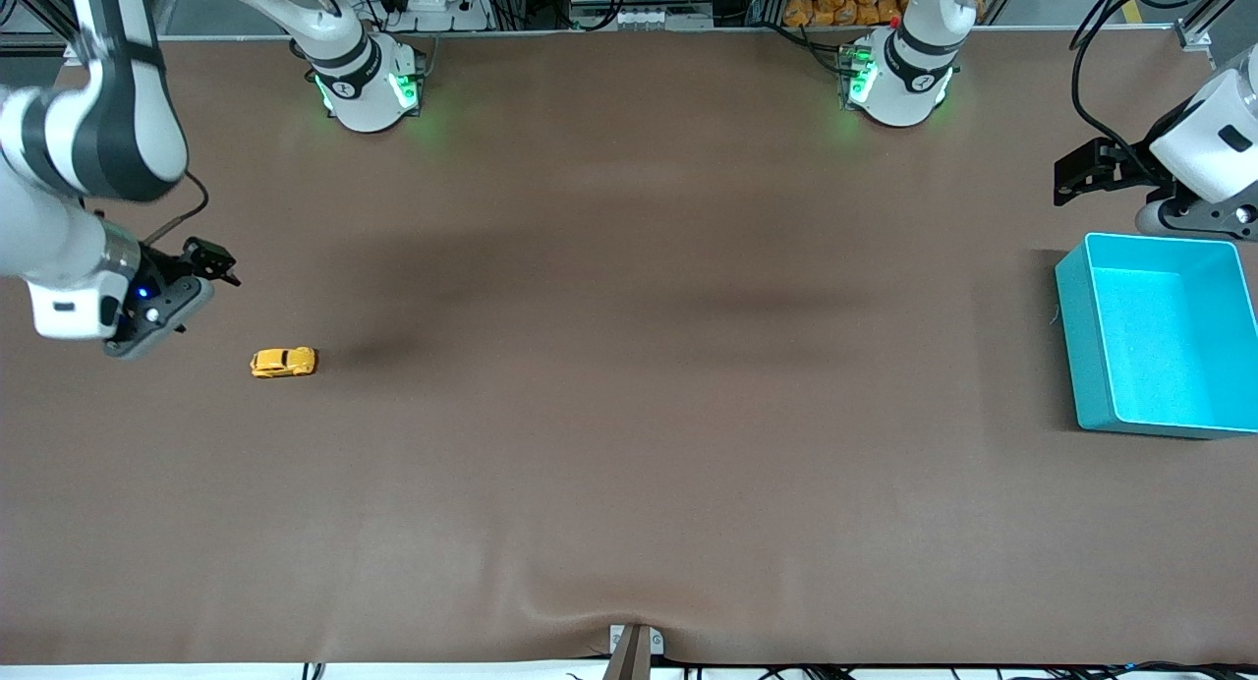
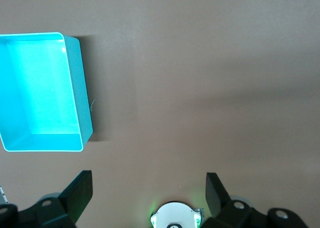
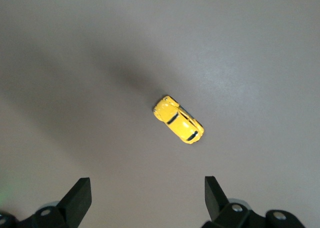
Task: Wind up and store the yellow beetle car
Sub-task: 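Move the right gripper down over the yellow toy car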
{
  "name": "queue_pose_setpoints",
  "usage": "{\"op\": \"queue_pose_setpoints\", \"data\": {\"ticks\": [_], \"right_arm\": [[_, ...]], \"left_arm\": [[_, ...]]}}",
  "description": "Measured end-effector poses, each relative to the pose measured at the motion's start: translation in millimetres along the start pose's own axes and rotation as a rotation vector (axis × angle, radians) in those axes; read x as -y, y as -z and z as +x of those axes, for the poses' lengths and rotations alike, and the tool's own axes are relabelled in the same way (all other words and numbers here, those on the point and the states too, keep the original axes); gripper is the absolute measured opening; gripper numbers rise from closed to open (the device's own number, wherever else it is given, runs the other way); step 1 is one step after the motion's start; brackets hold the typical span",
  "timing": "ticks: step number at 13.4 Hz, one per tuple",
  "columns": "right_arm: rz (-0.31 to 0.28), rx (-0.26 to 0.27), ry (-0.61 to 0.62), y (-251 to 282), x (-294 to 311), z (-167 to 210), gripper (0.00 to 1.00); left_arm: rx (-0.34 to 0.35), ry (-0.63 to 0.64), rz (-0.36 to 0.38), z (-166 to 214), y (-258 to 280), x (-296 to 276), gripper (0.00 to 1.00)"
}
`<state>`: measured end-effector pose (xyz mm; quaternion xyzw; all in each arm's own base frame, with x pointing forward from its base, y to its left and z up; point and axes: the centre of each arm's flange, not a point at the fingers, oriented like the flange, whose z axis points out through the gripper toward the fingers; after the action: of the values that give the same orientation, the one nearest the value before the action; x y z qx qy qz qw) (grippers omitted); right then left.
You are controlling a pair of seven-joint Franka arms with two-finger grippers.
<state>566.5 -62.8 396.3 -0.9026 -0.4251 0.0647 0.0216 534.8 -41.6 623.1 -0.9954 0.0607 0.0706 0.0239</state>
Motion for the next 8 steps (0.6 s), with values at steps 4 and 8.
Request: {"op": "queue_pose_setpoints", "data": {"ticks": [4,8], "right_arm": [[-0.003,-0.020,0.267,-80,-46,-10,1.00],[-0.088,-0.049,0.430,-106,-54,0,1.00]], "left_arm": [[0.001,0.001,0.000,0,0,0,1.00],[0.001,0.002,0.000,0,0,1,1.00]]}}
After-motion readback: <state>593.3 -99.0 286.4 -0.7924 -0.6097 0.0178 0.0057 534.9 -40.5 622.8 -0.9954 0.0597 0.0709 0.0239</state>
